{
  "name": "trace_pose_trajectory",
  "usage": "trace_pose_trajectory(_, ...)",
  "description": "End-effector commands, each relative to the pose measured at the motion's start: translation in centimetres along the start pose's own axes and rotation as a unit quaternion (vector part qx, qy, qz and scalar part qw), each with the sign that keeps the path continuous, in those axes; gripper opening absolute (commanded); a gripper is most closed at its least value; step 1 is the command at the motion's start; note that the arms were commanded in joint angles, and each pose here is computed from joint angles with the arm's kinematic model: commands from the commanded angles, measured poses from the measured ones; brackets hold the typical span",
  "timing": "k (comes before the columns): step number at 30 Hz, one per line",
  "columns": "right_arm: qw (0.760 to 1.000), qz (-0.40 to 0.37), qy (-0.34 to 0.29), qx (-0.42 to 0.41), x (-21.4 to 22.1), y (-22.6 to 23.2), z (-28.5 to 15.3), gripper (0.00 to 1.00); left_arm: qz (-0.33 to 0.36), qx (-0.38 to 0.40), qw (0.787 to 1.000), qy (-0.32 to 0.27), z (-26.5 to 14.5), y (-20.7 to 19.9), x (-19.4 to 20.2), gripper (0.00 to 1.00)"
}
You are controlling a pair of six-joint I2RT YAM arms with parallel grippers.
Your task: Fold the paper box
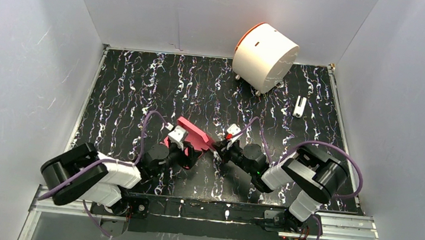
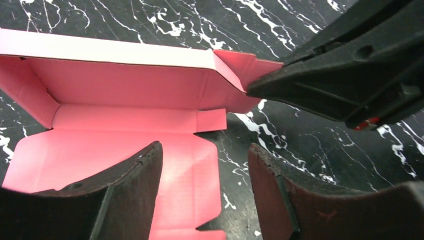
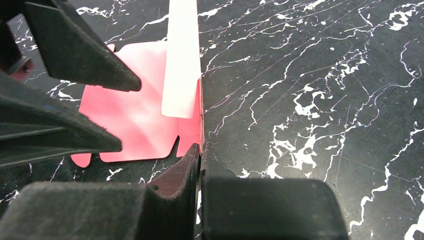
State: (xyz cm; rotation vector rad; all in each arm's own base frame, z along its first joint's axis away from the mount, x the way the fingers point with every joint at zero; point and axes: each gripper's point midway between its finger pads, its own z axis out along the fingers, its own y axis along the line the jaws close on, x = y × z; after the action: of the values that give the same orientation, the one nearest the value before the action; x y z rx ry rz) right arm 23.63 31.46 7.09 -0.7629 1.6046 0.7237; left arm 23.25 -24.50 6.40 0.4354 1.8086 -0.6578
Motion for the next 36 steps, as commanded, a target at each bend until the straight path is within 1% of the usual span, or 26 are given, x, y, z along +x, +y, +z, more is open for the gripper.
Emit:
trace_pose_trajectory(1, 0.999, -0.017, -0.042, 0.004, -3.0, -0.3, 0.5, 0.08, -0.009, -0.018, 0.999, -0.03, -1.1, 0.1, -1.9, 0.62)
trace_pose_trajectory(3, 0.999, -0.019, -0.04, 0.009, -2.9, -0.6, 0.4, 0.09, -0.01, -0.042, 0.999, -0.026, -1.4, 0.7, -2.6, 0.63)
trace_pose_trajectory(5, 0.999, -0.019, -0.038, 0.012, -2.8, -0.7, 0.4, 0.09, 0.003, -0.051, 0.998, -0.023, -1.3, 0.9, -3.3, 0.65)
trace_pose_trajectory(10, 0.999, -0.014, -0.043, 0.004, -2.9, -0.4, 0.7, 0.09, 0.015, -0.051, 0.999, -0.002, -0.2, 0.9, -1.9, 0.65)
trace_pose_trajectory(14, 0.999, -0.01, -0.042, -0.002, -2.8, -0.2, 0.7, 0.09, 0.039, -0.062, 0.997, -0.011, 1.0, 0.7, -1.4, 0.66)
trace_pose_trajectory(19, 0.999, -0.007, -0.041, -0.007, -2.7, 0.0, 0.7, 0.09, 0.089, -0.069, 0.994, -0.018, 2.4, -0.2, -1.0, 0.69)
trace_pose_trajectory(24, 0.999, -0.006, -0.034, -0.01, -2.1, 0.1, 0.7, 0.09, 0.096, -0.082, 0.992, -0.028, 3.5, -0.5, -1.0, 0.7)
trace_pose_trajectory(27, 0.999, -0.005, -0.038, -0.01, -2.2, 0.0, 0.6, 0.1, 0.112, -0.098, 0.989, -0.024, 4.2, -0.2, -0.6, 0.7)
trace_pose_trajectory(31, 0.999, -0.005, -0.038, -0.009, -2.2, 0.0, 0.3, 0.1, 0.118, -0.115, 0.986, -0.025, 4.6, 0.3, -0.3, 0.69)
trace_pose_trajectory(34, 0.999, -0.006, -0.038, -0.006, -2.2, -0.2, 0.1, 0.1, 0.121, -0.122, 0.985, -0.026, 4.6, 0.6, -0.3, 0.65)
trace_pose_trajectory(36, 0.999, -0.006, -0.037, -0.006, -2.1, -0.2, 0.1, 0.1, 0.121, -0.13, 0.984, -0.028, 4.5, 0.8, -0.4, 0.61)
